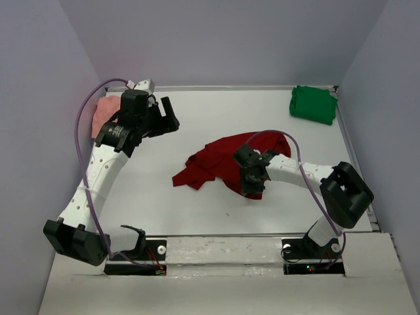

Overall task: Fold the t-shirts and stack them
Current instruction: Flatten out the tshirt

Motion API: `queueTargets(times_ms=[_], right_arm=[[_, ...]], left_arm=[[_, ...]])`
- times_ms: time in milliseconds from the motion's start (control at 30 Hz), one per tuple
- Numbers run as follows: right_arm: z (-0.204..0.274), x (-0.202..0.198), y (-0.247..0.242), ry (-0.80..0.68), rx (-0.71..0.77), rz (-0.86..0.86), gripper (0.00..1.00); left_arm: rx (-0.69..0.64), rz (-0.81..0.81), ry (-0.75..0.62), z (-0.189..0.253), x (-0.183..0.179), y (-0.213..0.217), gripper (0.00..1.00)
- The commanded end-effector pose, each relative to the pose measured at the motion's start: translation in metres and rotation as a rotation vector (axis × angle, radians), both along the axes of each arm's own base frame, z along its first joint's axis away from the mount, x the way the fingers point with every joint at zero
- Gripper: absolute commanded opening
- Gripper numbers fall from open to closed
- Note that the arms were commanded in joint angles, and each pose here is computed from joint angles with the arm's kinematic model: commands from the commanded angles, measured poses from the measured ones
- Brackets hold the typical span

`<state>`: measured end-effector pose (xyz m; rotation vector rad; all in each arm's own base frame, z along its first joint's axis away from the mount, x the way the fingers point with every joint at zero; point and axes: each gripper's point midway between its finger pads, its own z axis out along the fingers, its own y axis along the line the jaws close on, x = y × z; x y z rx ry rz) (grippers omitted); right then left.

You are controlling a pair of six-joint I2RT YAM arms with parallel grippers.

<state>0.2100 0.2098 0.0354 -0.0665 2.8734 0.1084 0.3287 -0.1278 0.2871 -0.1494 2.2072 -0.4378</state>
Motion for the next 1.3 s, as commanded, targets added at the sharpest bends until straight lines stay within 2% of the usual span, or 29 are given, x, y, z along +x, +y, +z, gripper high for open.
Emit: queueTargets(times_ms=[0, 300, 400, 433, 467, 833, 967, 1267], right_arm=[[0.0, 0.007, 0.007, -0.018, 0.0, -0.002, 0.36], [-0.013, 0.009, 0.01, -0.003, -0.006, -0.007, 0.34], [-0.013, 0.011, 0.012, -0.007, -0.003, -0.006, 0.19], [-0.013, 0.011, 0.013, -0.005, -0.001, -0.004, 0.12], [-0.012, 0.011, 0.014, -0.005, 0.002, -0.006, 0.0], [0.001, 0.012, 0.02, -0.054, -0.054, 0.018, 0.0], [-0.001, 0.011, 0.02, -0.047, -0.055, 0.016, 0.05], [-0.002, 0.007, 0.02, -0.037, -0.041, 0.013, 0.29]], left_arm=[[-0.011, -0.017, -0.056, 0.019, -0.005, 0.002, 0.9], [-0.003, -0.014, -0.083, 0.032, -0.009, 0.006, 0.9], [-0.002, -0.017, -0.085, 0.033, -0.009, 0.006, 0.9], [-0.003, -0.018, -0.083, 0.033, -0.009, 0.005, 0.9], [-0.004, -0.024, -0.079, 0.031, -0.008, 0.004, 0.9], [-0.014, -0.042, -0.051, 0.015, -0.008, -0.001, 0.9], [-0.014, -0.042, -0.059, 0.018, -0.009, 0.0, 0.9], [-0.011, -0.044, -0.05, 0.014, -0.009, -0.001, 0.9]])
